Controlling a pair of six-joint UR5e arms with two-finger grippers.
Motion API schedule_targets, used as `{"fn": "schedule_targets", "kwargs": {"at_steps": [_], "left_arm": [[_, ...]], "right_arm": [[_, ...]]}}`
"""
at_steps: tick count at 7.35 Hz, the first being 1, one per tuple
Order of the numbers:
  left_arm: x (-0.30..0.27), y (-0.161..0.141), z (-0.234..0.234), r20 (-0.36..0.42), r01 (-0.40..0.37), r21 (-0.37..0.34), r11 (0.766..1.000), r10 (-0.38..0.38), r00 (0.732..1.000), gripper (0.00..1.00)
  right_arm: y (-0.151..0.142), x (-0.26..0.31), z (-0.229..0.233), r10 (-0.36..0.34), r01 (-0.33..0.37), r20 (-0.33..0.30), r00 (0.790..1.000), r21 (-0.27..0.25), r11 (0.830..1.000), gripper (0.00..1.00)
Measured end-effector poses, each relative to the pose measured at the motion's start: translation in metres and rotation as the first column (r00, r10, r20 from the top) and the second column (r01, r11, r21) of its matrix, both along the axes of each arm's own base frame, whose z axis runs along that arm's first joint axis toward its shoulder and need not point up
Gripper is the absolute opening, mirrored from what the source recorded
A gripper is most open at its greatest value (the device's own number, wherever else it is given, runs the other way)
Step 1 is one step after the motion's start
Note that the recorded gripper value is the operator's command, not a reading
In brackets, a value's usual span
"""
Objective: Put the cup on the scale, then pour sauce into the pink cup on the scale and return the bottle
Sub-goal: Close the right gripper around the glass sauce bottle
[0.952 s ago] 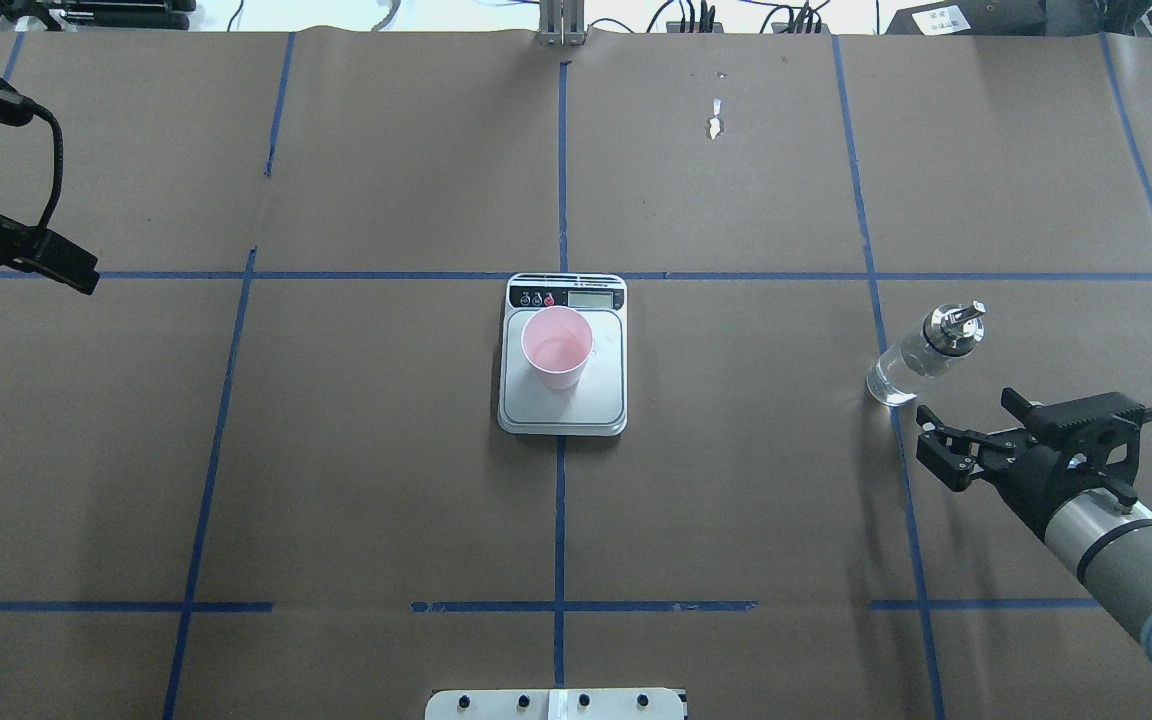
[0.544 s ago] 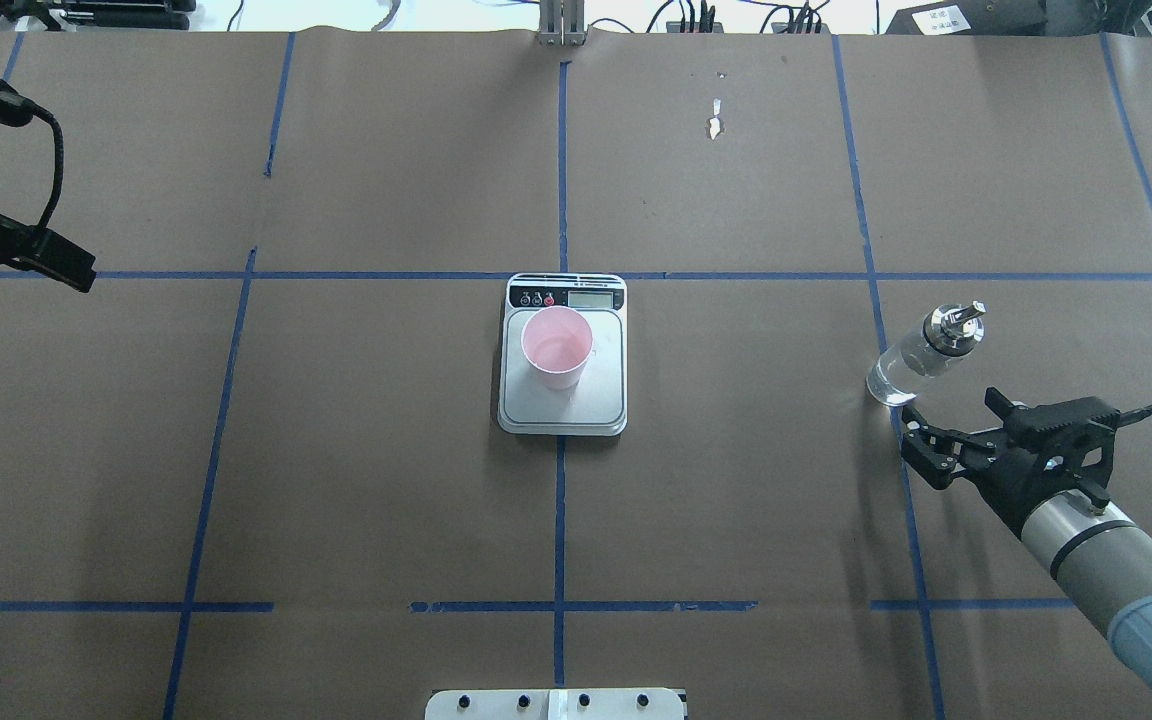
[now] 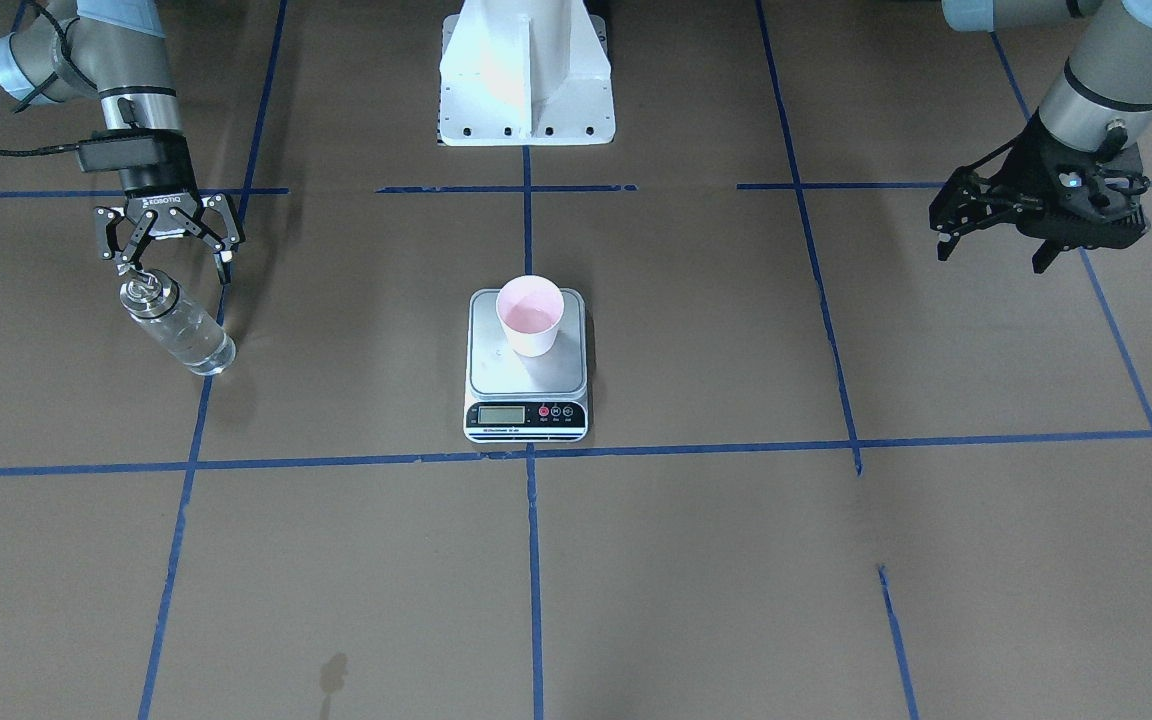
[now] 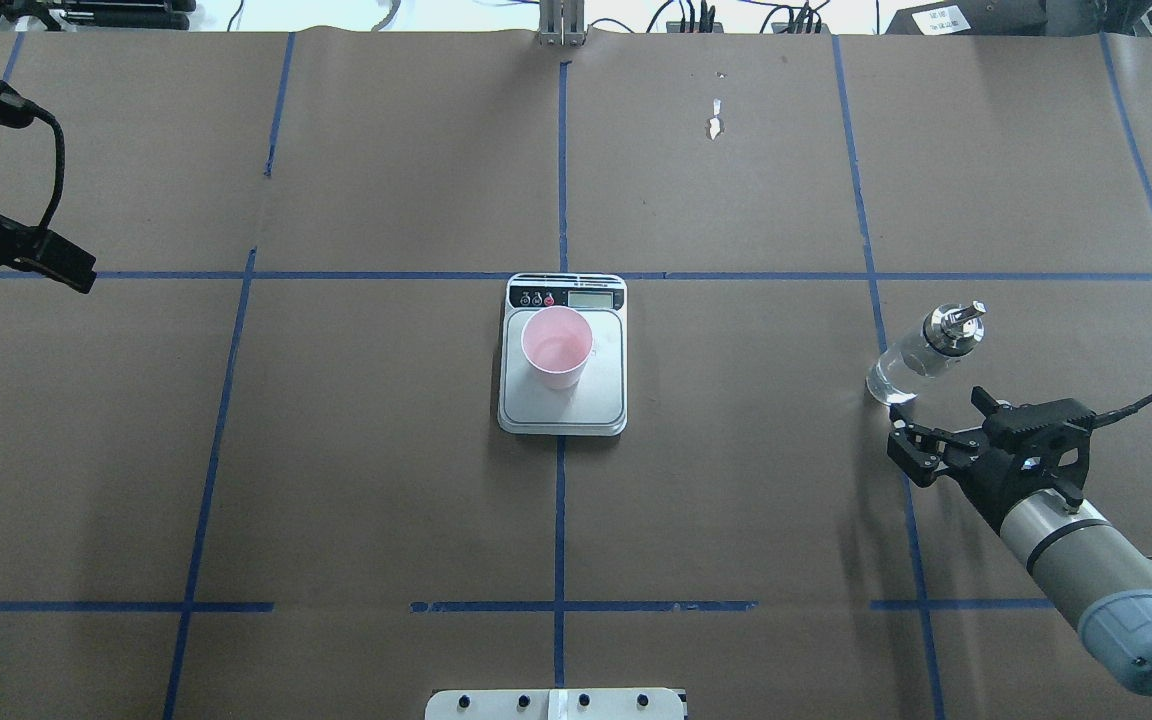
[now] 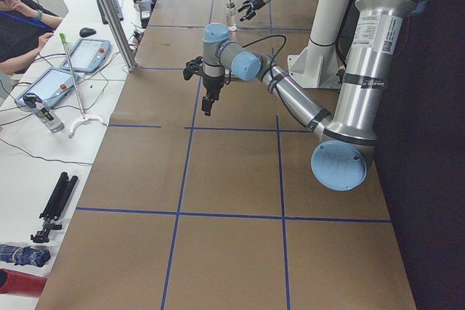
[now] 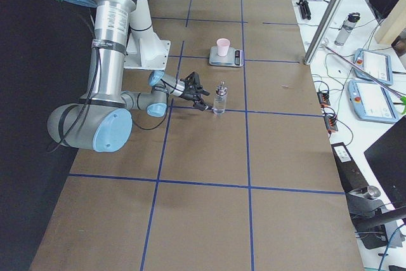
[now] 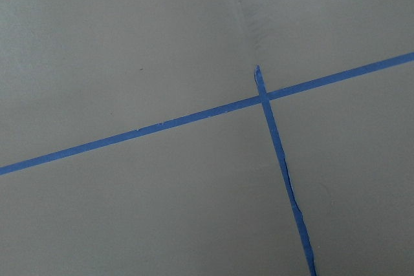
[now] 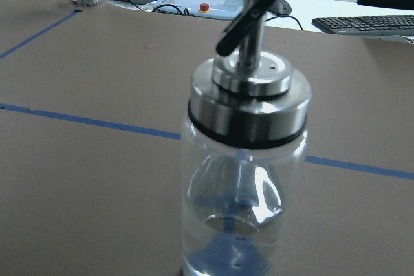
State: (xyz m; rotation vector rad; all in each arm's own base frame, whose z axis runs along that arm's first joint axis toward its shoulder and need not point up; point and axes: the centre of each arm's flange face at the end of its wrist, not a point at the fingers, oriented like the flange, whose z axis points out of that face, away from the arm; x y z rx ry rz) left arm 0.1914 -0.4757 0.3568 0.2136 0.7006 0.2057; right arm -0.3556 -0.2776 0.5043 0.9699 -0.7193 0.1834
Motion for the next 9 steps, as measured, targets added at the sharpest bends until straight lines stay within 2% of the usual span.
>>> {"fn": "schedule_targets", "kwargs": {"at_steps": [6, 9], "left_arm": [[0.001, 0.0, -0.001, -0.002, -0.001, 0.001, 1.0, 0.001, 1.0, 1.0], [0.001, 0.0, -0.002, -0.002, -0.001, 0.002, 1.0, 0.001, 1.0, 1.0]], "right_arm": [[-0.01, -0.001, 0.002, 0.007, -0.007, -0.034, 0.999, 0.018, 1.0, 1.0], [-0.026, -0.02, 0.005, 0.029, -0.029, -0.035, 0.999, 0.02, 0.999, 1.0]]}}
